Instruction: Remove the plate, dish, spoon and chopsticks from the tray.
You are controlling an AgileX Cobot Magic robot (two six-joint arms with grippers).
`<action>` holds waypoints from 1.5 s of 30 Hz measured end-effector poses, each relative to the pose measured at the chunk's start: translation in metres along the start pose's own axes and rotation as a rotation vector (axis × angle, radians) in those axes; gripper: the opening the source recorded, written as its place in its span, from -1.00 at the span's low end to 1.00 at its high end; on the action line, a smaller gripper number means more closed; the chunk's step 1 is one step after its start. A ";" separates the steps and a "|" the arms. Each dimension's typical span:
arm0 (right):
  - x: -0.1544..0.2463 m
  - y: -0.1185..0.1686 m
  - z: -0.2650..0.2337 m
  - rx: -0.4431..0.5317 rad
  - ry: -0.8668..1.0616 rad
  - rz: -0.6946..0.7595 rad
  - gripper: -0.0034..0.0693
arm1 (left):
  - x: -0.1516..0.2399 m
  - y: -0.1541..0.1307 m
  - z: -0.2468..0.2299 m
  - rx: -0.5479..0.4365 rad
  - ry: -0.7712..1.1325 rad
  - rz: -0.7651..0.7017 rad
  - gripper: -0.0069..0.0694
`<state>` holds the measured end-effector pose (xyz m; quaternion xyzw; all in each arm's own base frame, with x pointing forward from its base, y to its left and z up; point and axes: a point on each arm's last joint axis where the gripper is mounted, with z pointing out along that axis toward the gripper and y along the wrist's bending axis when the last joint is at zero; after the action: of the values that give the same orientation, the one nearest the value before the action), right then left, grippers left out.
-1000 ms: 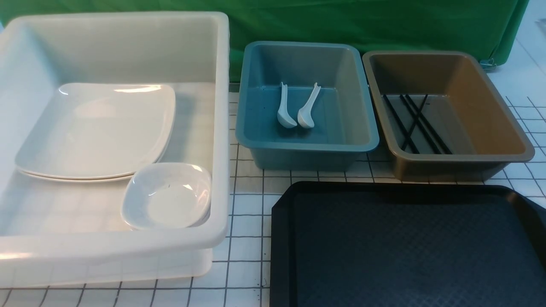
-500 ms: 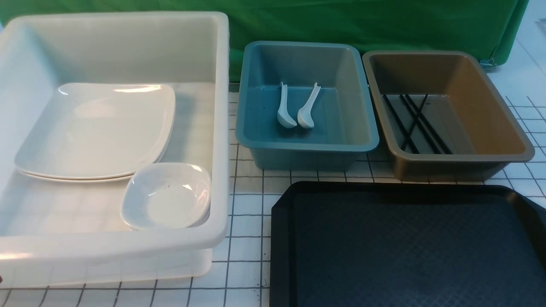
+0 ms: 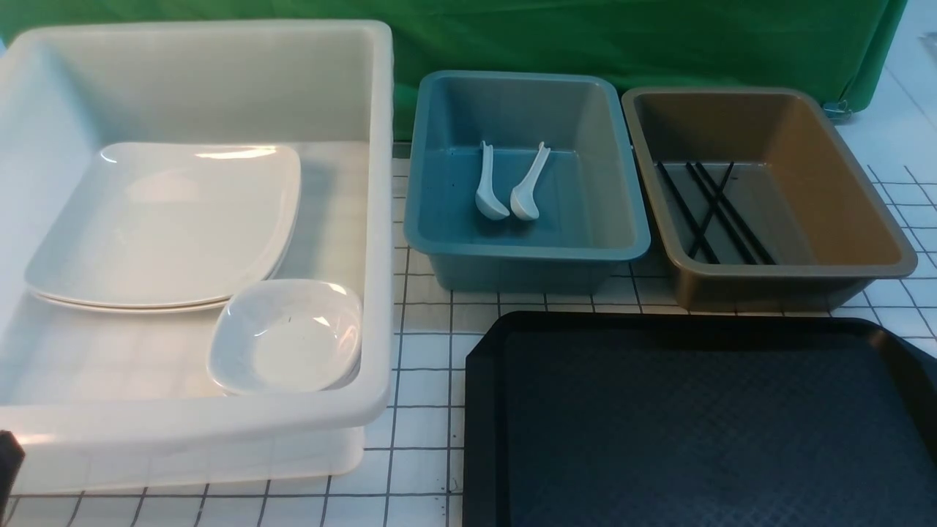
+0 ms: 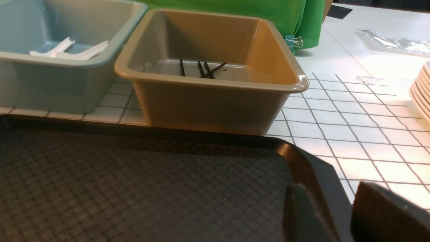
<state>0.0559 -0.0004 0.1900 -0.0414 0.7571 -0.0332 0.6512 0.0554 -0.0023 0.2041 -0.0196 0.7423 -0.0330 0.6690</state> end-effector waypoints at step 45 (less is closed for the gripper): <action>0.000 0.000 0.000 0.000 -0.001 0.002 -0.25 | 0.013 0.001 0.002 0.005 0.038 0.059 -0.81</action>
<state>0.0559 -0.0003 0.1900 -0.0408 0.7569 -0.0324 0.6515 0.0558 -0.0021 0.1910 0.0048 0.7550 -0.0155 0.6555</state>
